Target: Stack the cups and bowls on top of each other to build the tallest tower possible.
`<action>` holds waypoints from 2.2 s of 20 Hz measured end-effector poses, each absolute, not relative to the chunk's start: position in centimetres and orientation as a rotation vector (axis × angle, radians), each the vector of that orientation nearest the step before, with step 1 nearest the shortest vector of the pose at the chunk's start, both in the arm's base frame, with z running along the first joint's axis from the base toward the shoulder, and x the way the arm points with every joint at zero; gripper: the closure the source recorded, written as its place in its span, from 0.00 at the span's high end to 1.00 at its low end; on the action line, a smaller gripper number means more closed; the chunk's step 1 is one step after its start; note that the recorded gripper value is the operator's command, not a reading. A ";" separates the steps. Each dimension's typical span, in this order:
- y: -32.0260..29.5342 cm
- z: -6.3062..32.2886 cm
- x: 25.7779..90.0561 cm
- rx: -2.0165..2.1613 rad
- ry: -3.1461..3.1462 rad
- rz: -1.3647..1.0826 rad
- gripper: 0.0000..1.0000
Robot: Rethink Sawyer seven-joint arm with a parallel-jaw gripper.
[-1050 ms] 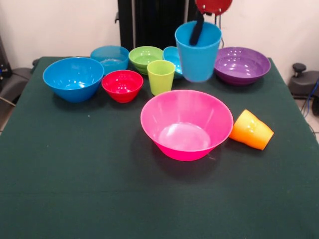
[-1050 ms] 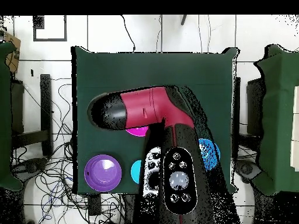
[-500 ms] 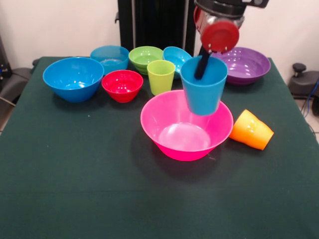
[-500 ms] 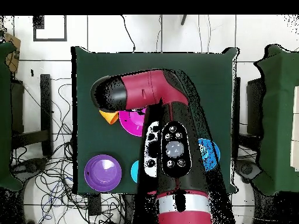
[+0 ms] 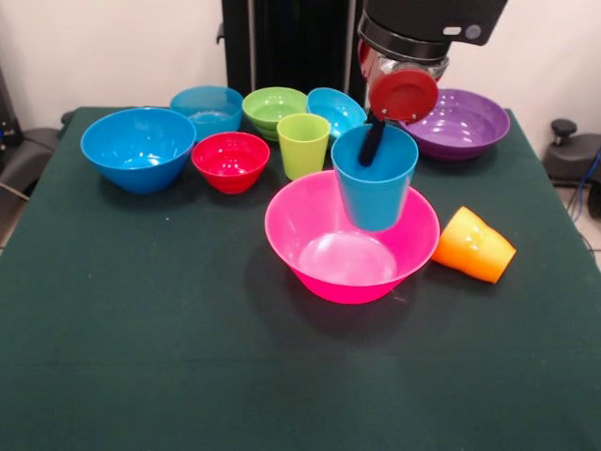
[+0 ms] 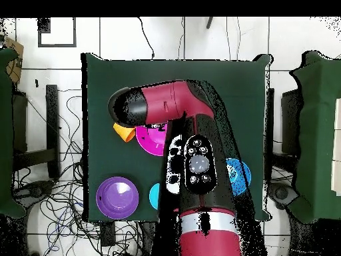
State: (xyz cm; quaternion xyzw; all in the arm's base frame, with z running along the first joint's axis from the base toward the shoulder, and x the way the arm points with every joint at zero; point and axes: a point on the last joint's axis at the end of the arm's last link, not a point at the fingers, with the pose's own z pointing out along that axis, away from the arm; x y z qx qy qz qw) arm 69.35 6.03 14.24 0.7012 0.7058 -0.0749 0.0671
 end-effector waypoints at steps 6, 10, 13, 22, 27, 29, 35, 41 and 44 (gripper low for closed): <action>5.7 14.5 68.4 2.117 2.126 -0.245 0.00; 5.5 14.3 68.0 2.093 2.128 -0.249 0.00; 5.3 14.1 68.0 2.061 2.129 -0.251 0.00; 4.6 13.0 68.3 2.015 2.121 -0.215 0.00; 4.2 11.2 68.0 2.015 2.123 -0.210 0.00; 4.1 10.6 67.8 2.016 2.126 -0.213 0.00; 3.7 8.5 67.3 2.020 2.133 -0.223 0.00; 3.5 7.3 67.1 2.016 2.134 -0.211 0.00; 3.4 6.8 67.0 2.016 2.135 -0.211 0.00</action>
